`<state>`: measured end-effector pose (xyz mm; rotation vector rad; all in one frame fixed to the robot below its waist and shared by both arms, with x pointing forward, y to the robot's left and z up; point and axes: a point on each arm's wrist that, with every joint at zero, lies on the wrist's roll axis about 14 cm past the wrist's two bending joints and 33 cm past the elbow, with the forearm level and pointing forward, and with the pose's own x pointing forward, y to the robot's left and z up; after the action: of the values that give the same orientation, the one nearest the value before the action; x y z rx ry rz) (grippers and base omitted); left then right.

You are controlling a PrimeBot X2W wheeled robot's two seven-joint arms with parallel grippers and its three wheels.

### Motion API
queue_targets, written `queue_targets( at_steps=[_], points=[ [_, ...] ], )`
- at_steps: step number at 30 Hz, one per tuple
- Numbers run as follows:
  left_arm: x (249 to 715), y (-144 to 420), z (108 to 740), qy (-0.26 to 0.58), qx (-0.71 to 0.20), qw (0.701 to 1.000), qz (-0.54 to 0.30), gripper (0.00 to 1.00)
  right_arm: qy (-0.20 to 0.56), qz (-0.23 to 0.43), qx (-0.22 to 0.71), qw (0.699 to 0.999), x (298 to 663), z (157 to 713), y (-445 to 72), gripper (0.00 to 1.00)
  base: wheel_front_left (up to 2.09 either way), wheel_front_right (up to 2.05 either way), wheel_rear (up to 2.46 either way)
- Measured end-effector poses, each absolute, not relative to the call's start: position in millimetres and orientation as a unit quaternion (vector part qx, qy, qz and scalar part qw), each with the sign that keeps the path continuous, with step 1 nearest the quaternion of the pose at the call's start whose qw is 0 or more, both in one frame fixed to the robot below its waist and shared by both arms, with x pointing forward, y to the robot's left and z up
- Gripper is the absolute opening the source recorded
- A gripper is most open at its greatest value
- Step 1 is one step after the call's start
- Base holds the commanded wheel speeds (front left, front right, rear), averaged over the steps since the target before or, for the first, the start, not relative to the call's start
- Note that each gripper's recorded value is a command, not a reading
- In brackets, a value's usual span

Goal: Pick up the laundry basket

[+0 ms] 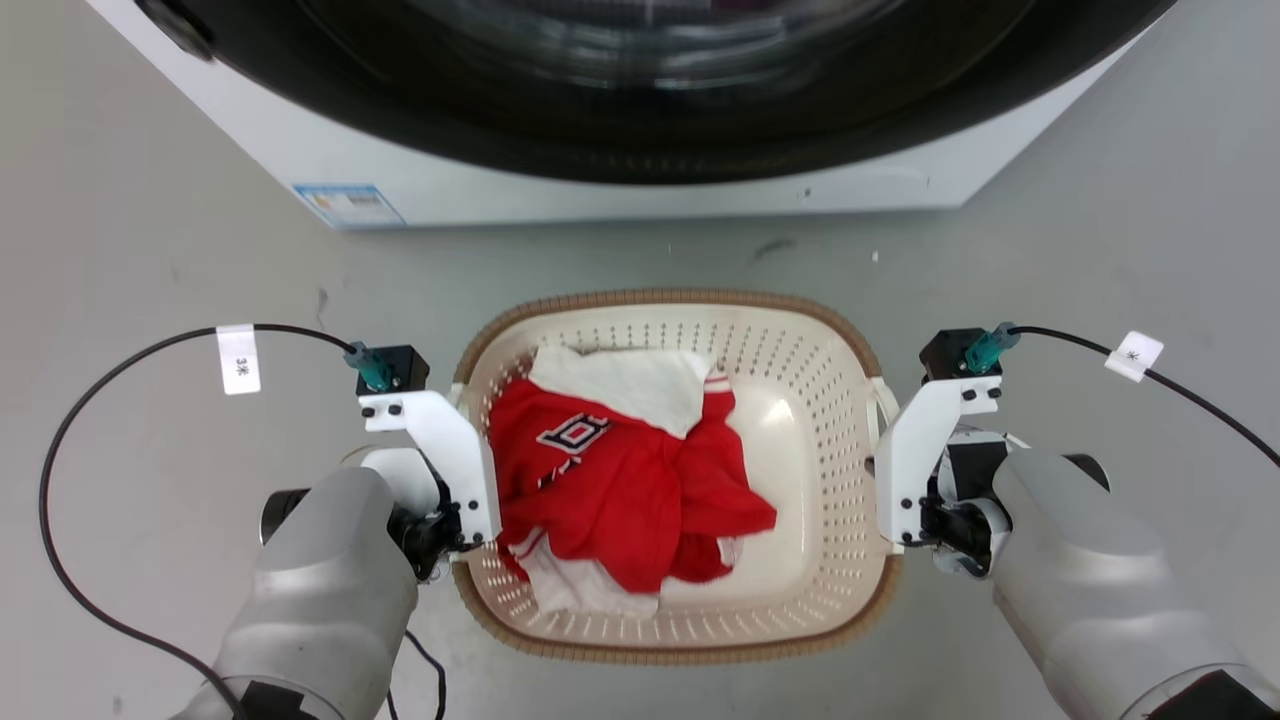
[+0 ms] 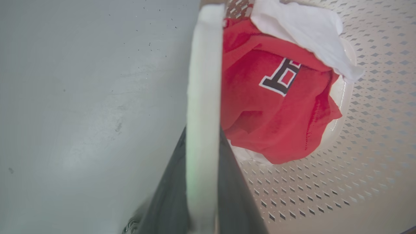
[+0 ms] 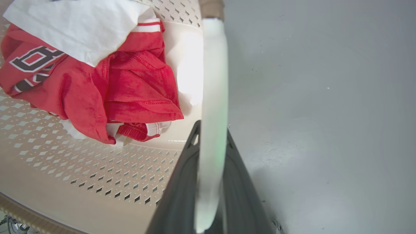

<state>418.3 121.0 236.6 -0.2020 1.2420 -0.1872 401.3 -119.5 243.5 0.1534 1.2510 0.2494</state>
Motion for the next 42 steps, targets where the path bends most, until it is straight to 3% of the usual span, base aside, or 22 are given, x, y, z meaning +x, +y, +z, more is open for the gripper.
queue_targets(
  at_steps=[13,23,42],
  points=[
    [410,127,306,0.570,-0.107,0.810,-0.088,0.00,0.588,0.130,0.072,0.795,391,308,-117,0.00,0.00,0.00,0.00],
    [412,133,349,0.539,-0.102,0.831,-0.093,0.00,0.585,0.137,0.071,0.796,387,350,-113,0.00,0.00,0.00,0.00],
    [389,127,380,0.508,-0.090,0.850,-0.108,0.00,0.564,0.129,0.057,0.814,369,385,-120,0.00,0.00,0.00,0.00]
  ],
)
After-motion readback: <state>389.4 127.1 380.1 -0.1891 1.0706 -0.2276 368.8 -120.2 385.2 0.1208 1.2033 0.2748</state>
